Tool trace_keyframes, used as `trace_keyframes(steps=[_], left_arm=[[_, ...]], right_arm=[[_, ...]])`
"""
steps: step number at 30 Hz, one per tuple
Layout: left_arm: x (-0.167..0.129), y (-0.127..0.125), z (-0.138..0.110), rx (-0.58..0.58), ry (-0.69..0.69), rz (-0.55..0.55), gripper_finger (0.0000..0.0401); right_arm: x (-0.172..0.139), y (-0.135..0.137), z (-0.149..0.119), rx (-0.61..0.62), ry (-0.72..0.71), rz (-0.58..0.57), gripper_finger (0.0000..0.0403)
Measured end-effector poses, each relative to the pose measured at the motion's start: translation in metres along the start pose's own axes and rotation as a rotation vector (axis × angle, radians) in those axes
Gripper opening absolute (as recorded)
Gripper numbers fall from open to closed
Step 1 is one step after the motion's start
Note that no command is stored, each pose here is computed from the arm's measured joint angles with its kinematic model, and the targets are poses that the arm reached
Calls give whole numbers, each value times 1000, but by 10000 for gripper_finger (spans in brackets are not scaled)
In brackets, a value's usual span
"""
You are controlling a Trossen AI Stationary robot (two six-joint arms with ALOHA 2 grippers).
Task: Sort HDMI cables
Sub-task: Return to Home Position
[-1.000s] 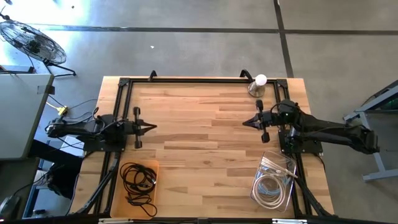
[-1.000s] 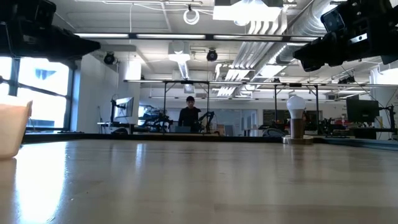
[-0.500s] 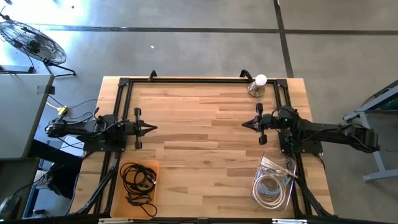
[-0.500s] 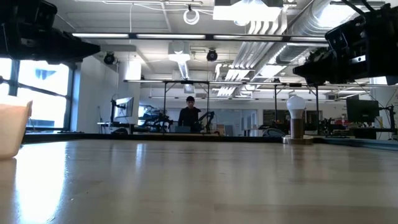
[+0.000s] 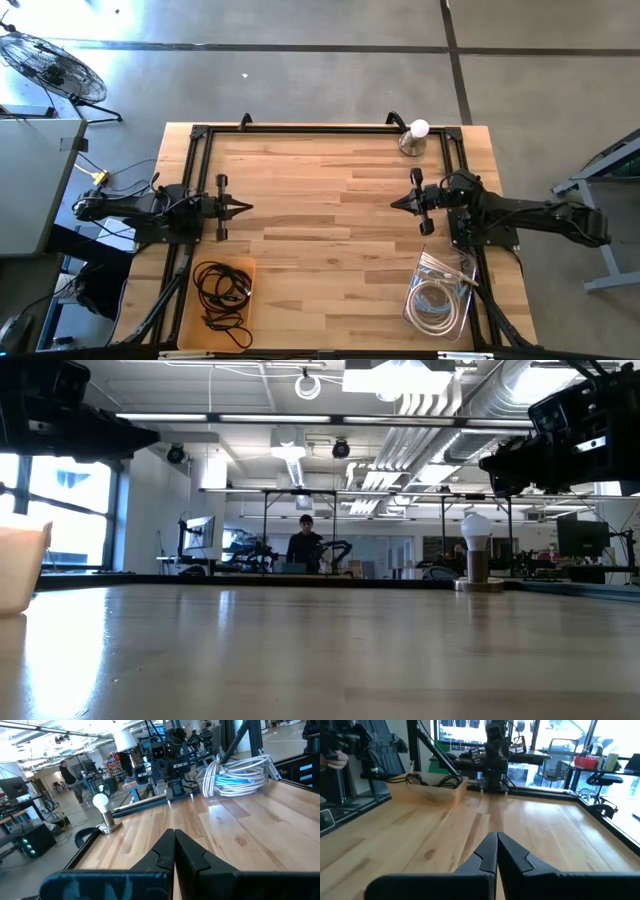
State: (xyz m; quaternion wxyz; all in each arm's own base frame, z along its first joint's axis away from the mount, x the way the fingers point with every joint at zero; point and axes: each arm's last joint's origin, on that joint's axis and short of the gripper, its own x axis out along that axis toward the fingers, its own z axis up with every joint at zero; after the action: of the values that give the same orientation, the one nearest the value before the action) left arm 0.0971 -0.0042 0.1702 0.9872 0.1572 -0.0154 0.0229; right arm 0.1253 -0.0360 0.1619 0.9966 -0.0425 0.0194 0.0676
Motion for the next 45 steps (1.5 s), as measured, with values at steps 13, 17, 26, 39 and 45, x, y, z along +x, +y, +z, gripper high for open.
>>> trace_keyframes(steps=[13, 17, 26, 39, 45], left_arm=[[0, -1, -1, -10, 4, -21, 0], [0, -1, -1, -12, 4, -24, 0], [0, -2, -1, -13, 0, -42, 0], [0, -3, -1, -21, -6, -85, 0], [0, -3, -1, -28, -4, -81, 0]], right_arm=[[-10, 8, 1, 3, 20, -56, 0], [-11, 12, 7, -27, -21, -165, 0], [-9, 28, 5, -49, 29, -323, 0], [-8, 52, 12, -60, 20, -311, 0], [-13, 58, 33, -118, -16, -286, 0]])
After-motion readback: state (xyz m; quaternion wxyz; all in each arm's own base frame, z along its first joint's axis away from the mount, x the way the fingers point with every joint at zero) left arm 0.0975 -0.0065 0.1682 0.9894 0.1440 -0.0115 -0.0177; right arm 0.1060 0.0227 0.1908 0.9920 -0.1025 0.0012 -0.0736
